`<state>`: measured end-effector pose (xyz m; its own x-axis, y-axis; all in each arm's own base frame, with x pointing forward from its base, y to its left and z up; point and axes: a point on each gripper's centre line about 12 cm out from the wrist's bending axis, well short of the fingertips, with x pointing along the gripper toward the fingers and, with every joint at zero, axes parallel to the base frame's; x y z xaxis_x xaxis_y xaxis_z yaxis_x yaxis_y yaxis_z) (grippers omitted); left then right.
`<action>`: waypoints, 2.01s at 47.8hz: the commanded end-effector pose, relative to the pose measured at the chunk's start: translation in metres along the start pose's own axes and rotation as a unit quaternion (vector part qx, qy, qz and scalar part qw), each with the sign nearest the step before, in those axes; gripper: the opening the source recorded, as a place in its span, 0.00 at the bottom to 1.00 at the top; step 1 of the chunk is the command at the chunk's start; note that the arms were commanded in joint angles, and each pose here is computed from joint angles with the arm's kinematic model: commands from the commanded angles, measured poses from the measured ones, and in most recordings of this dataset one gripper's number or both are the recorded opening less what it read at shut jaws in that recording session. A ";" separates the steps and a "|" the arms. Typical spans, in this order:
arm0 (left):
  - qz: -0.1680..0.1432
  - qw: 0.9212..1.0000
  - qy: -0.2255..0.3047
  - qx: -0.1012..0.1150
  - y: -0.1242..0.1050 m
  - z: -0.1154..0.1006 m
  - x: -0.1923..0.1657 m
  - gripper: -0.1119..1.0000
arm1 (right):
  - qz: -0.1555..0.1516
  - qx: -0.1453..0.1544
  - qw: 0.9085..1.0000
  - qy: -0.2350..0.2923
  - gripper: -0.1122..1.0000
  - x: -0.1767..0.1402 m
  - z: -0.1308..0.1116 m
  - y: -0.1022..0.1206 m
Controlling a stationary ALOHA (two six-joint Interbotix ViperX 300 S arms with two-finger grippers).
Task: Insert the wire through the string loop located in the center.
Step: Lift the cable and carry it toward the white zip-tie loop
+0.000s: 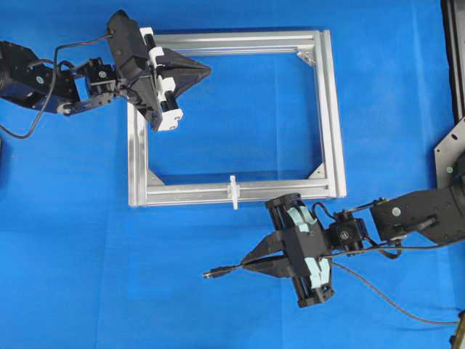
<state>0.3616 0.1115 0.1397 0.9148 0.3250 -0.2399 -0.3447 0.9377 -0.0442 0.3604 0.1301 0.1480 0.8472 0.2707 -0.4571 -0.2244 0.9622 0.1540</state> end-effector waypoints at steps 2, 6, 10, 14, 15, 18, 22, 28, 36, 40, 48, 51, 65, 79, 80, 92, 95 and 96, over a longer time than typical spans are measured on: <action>-0.001 1.000 -0.021 0.000 0.000 0.014 -0.002 0.10 | 0.005 -0.001 1.000 -0.018 0.08 -0.005 0.011 0.003; -0.001 1.000 -0.021 0.000 0.000 0.014 -0.002 0.10 | 0.004 -0.002 1.000 -0.016 0.08 -0.008 0.009 0.003; -0.001 1.000 -0.021 -0.001 0.000 0.014 -0.002 0.10 | 0.003 -0.001 1.000 -0.011 0.08 -0.015 0.002 0.001; -0.001 1.000 -0.021 -0.001 0.000 0.014 -0.002 0.10 | 0.001 0.001 1.000 -0.006 0.08 -0.024 -0.004 -0.001; -0.001 1.000 -0.022 -0.001 0.000 0.015 -0.002 0.10 | 0.001 0.001 1.000 -0.003 0.08 -0.026 -0.007 -0.002; -0.001 1.000 -0.022 -0.001 0.000 0.015 -0.002 0.10 | -0.001 0.003 1.000 0.001 0.08 -0.034 -0.012 -0.003; -0.001 1.000 -0.022 -0.001 0.000 0.015 -0.002 0.10 | -0.001 0.003 1.000 0.002 0.08 -0.044 -0.017 -0.005; -0.001 1.000 -0.021 -0.001 0.000 0.014 -0.002 0.10 | -0.002 0.004 1.000 0.009 0.08 -0.056 -0.026 -0.007; -0.002 1.000 -0.021 -0.001 -0.001 0.014 -0.002 0.10 | -0.004 0.005 1.000 0.017 0.08 -0.069 -0.035 -0.010; -0.002 1.000 -0.022 -0.001 -0.001 0.014 -0.002 0.10 | -0.004 0.006 1.000 0.018 0.08 -0.070 -0.036 -0.010; -0.001 1.000 -0.022 -0.001 0.000 0.015 -0.002 0.10 | -0.006 0.006 1.000 0.017 0.08 -0.068 -0.035 -0.011; -0.001 1.000 -0.022 -0.001 0.000 0.015 -0.002 0.10 | -0.011 0.009 1.000 0.016 0.08 -0.069 -0.034 -0.015; -0.001 1.000 -0.021 -0.001 0.000 0.014 -0.002 0.10 | -0.072 0.041 0.996 0.012 0.08 -0.072 -0.033 -0.057; -0.002 1.000 -0.021 -0.001 -0.001 0.014 -0.002 0.10 | -0.113 0.064 0.991 0.011 0.08 -0.076 -0.035 -0.085; -0.002 1.000 -0.022 -0.001 -0.001 0.014 -0.002 0.10 | -0.113 0.064 0.991 0.012 0.08 -0.076 -0.036 -0.085; -0.001 1.000 -0.022 -0.001 0.000 0.015 -0.002 0.10 | -0.113 0.063 0.991 0.013 0.08 -0.075 -0.037 -0.085; -0.002 1.000 -0.022 -0.001 -0.001 0.014 -0.002 0.10 | -0.114 0.064 0.991 0.012 0.08 -0.076 -0.036 -0.085; -0.001 1.000 -0.022 -0.001 0.000 0.015 -0.002 0.10 | -0.113 0.063 0.991 0.013 0.08 -0.075 -0.037 -0.085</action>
<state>0.3616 0.1115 0.1397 0.9148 0.3250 -0.2399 -0.3447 0.9377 -0.0442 0.2957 0.0290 0.1333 0.8453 0.0510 -0.5319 0.0347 0.9881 0.1499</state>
